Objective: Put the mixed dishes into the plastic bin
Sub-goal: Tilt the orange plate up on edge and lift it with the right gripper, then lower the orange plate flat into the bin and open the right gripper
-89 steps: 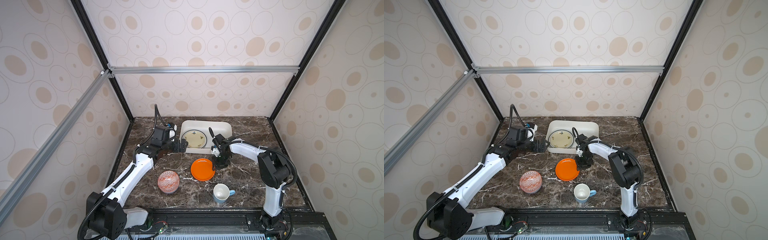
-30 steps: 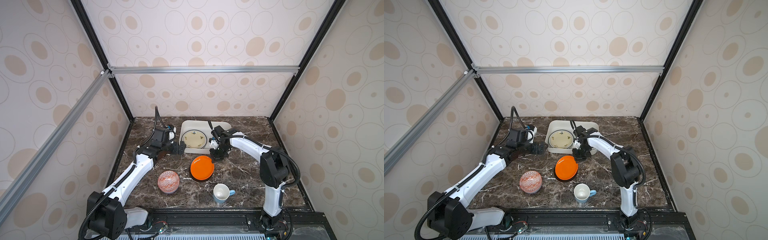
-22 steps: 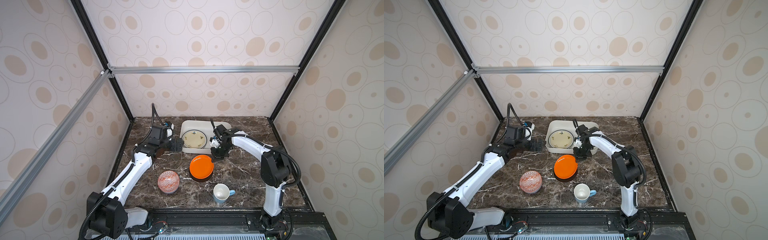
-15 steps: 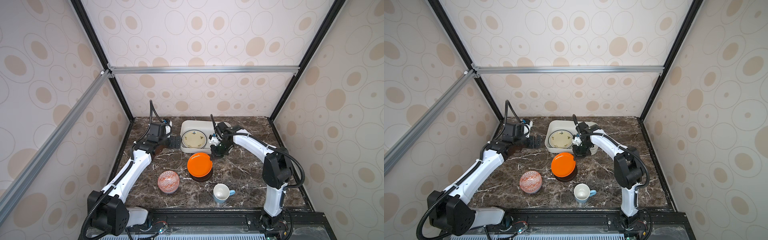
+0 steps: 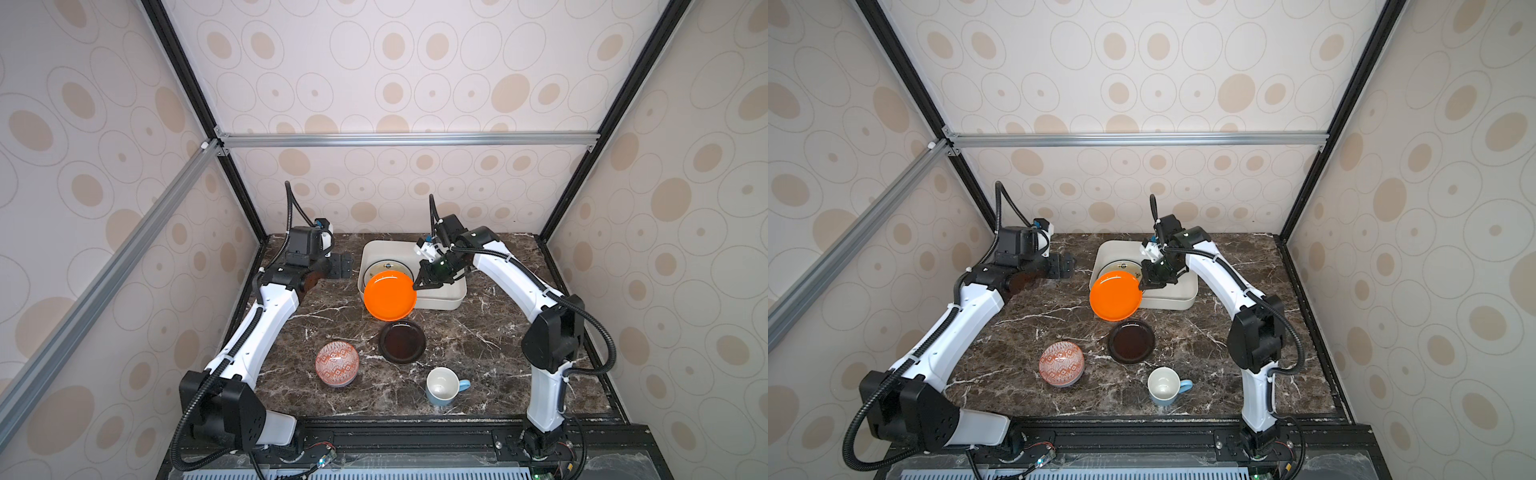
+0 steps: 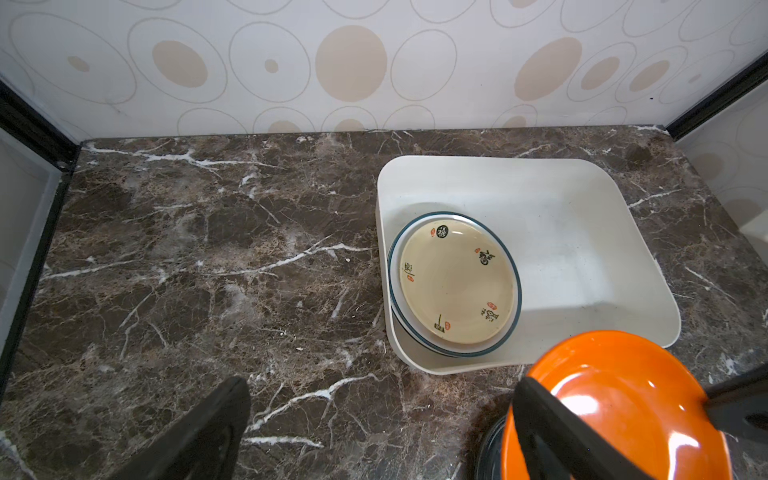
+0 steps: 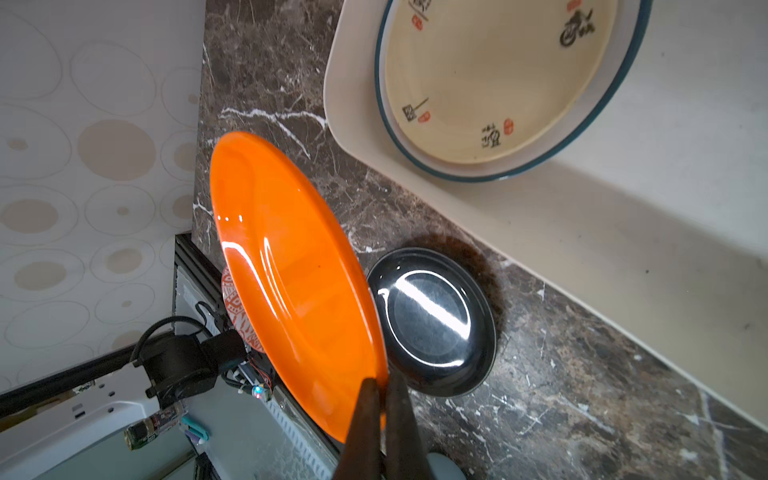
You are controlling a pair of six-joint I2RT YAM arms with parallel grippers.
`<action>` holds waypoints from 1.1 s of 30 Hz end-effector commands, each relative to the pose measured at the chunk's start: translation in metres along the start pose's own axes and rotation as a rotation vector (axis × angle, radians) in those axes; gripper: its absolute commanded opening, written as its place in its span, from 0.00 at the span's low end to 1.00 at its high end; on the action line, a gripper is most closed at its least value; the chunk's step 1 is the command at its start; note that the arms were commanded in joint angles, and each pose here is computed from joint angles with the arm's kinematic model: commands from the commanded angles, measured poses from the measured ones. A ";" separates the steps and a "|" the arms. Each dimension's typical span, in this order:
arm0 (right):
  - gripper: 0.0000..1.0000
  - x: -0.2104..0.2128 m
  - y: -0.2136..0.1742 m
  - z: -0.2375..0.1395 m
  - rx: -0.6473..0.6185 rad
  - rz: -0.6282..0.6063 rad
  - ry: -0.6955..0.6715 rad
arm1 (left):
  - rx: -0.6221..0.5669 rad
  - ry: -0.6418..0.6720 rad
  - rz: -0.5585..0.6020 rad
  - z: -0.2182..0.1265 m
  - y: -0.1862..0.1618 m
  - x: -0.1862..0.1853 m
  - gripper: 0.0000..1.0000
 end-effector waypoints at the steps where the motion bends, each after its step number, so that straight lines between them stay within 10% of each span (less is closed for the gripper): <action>1: 0.00 -0.011 0.020 0.009 -0.004 0.030 0.019 | -0.044 -0.005 0.028 -0.004 0.024 -0.002 0.99; 18: 0.00 -0.080 0.100 0.064 -0.138 0.150 0.027 | -0.034 -0.028 0.035 0.033 0.056 -0.001 0.99; 33: 0.05 -0.110 0.091 0.104 -0.081 0.217 0.000 | -0.010 -0.039 0.027 0.037 0.045 0.001 0.99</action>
Point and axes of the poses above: each gripper's point midway between its finger pads, its own z axis out along the fingers, its own x axis along the line the jaws close on, y = z × x, the point moved 2 cm from there along -z, back along the fingers, and after that the axes turned 3 degrees about -z, right-handed, at the moved point
